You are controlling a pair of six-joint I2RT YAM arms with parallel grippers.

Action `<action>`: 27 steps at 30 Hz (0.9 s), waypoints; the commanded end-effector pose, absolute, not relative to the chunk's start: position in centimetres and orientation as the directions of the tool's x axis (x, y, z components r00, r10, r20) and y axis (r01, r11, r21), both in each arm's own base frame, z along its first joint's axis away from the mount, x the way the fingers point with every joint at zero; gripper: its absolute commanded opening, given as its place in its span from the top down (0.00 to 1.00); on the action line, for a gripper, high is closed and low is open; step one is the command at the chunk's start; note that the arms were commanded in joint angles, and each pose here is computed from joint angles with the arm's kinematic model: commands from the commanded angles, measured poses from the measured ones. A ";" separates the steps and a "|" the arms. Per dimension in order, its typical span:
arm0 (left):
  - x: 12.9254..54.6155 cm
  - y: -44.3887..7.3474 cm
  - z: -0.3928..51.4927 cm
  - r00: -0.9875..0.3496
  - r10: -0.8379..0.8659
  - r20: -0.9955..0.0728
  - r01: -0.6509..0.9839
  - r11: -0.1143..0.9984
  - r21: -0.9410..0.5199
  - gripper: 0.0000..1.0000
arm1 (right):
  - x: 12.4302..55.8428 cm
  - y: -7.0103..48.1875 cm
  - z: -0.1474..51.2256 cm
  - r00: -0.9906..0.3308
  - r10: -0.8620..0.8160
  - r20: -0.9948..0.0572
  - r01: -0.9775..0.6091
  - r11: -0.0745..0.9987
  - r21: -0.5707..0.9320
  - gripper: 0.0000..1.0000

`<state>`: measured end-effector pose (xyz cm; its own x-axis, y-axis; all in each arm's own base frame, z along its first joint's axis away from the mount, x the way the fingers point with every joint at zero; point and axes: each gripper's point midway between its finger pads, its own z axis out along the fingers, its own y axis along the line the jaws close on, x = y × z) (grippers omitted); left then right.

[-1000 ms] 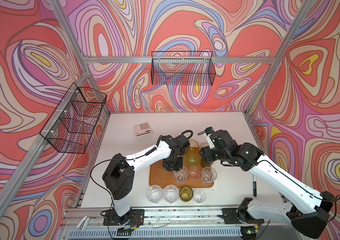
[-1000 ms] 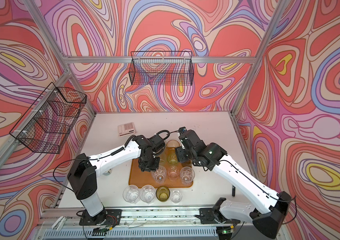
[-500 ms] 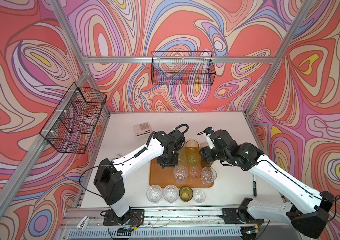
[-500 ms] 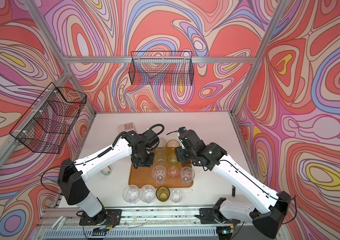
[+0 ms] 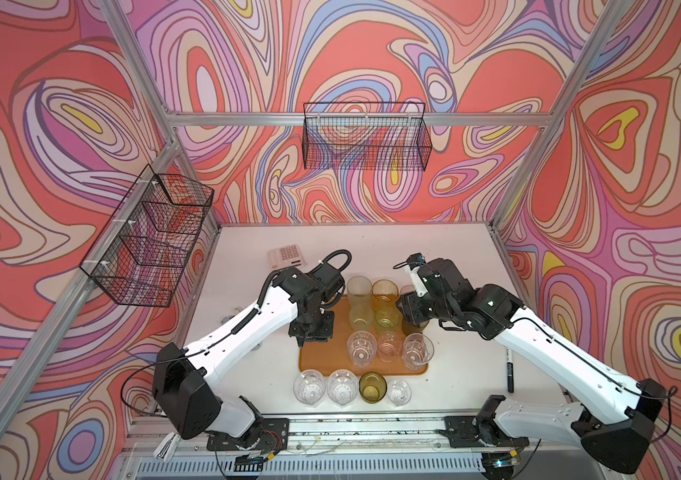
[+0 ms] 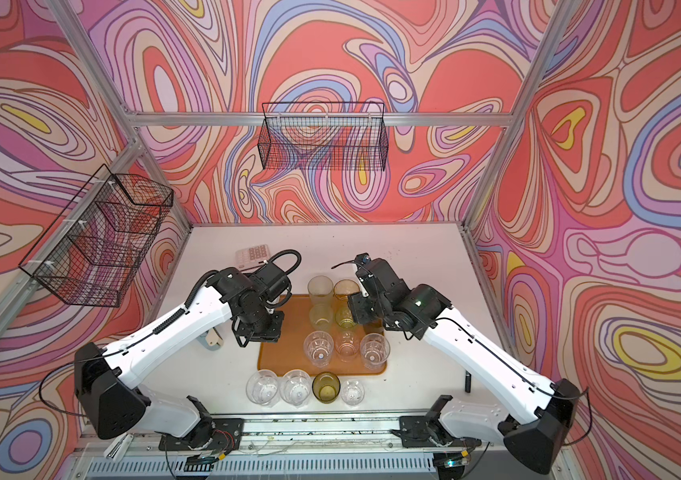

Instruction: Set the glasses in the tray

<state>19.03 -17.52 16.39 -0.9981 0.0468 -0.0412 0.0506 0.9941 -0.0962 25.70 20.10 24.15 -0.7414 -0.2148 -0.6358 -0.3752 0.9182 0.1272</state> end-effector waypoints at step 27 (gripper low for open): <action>9.9 -11.9 12.8 -0.982 -0.112 0.155 -0.123 0.990 -0.066 0.65 | 26.7 21.5 24.1 -0.727 -0.239 -0.644 -0.412 0.902 0.131 0.38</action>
<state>10.74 -12.28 13.35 -0.9905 -0.0577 0.1247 -0.0669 0.9952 -0.0712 26.26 21.02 23.43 -0.7405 -0.2391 -0.6281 -0.3994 0.9082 0.1251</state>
